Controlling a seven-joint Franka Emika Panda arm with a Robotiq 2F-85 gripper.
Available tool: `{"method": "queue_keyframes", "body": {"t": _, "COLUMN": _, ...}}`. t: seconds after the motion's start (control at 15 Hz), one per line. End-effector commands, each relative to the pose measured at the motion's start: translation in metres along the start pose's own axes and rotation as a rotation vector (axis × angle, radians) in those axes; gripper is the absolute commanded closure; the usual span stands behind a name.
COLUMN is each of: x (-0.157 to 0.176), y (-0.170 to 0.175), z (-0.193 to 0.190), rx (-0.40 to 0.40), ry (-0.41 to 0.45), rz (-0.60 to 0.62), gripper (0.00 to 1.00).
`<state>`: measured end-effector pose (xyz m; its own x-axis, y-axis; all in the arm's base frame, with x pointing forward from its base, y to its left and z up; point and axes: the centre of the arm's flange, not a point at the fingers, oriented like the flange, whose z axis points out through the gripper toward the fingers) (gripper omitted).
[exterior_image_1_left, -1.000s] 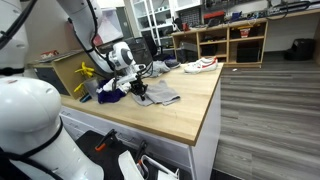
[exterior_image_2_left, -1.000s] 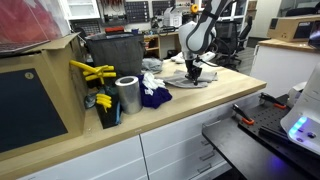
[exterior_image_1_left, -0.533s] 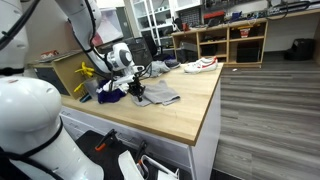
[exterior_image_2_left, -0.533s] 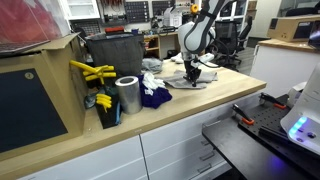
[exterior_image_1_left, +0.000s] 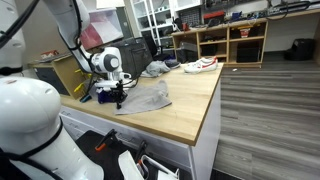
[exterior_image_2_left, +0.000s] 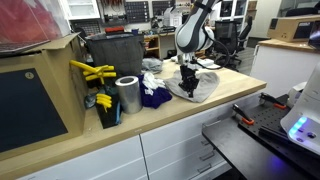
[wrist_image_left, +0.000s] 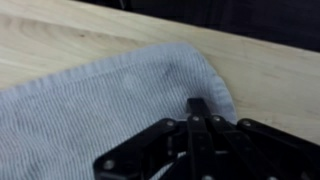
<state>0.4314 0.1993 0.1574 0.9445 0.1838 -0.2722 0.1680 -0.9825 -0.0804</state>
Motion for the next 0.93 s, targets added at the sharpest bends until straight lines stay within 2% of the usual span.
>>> {"method": "queue_keyframes", "body": {"t": 0.0, "x": -0.023, "y": -0.012, "z": -0.005, "rx": 0.119, "ry": -0.079, "rz": -0.022, "gripper": 1.00}}
{"method": "queue_keyframes", "body": {"t": 0.2, "x": -0.021, "y": -0.007, "z": -0.024, "rx": 0.216, "ry": -0.076, "rz": -0.031, "gripper": 0.98}}
{"method": "queue_keyframes", "body": {"t": 0.27, "x": -0.019, "y": 0.000, "z": -0.034, "rx": 0.233, "ry": -0.057, "rz": -0.042, "gripper": 0.73}}
{"method": "queue_keyframes", "body": {"t": 0.4, "x": -0.012, "y": 0.021, "z": -0.061, "rx": 0.200, "ry": 0.015, "rz": -0.078, "gripper": 0.69}}
{"method": "queue_keyframes", "body": {"t": 0.67, "x": 0.004, "y": 0.079, "z": -0.113, "rx": 0.067, "ry": 0.138, "rz": -0.127, "gripper": 0.40}}
{"method": "queue_keyframes", "body": {"t": 0.87, "x": 0.014, "y": 0.126, "z": -0.133, "rx": 0.002, "ry": 0.200, "rz": -0.131, "gripper": 0.19}}
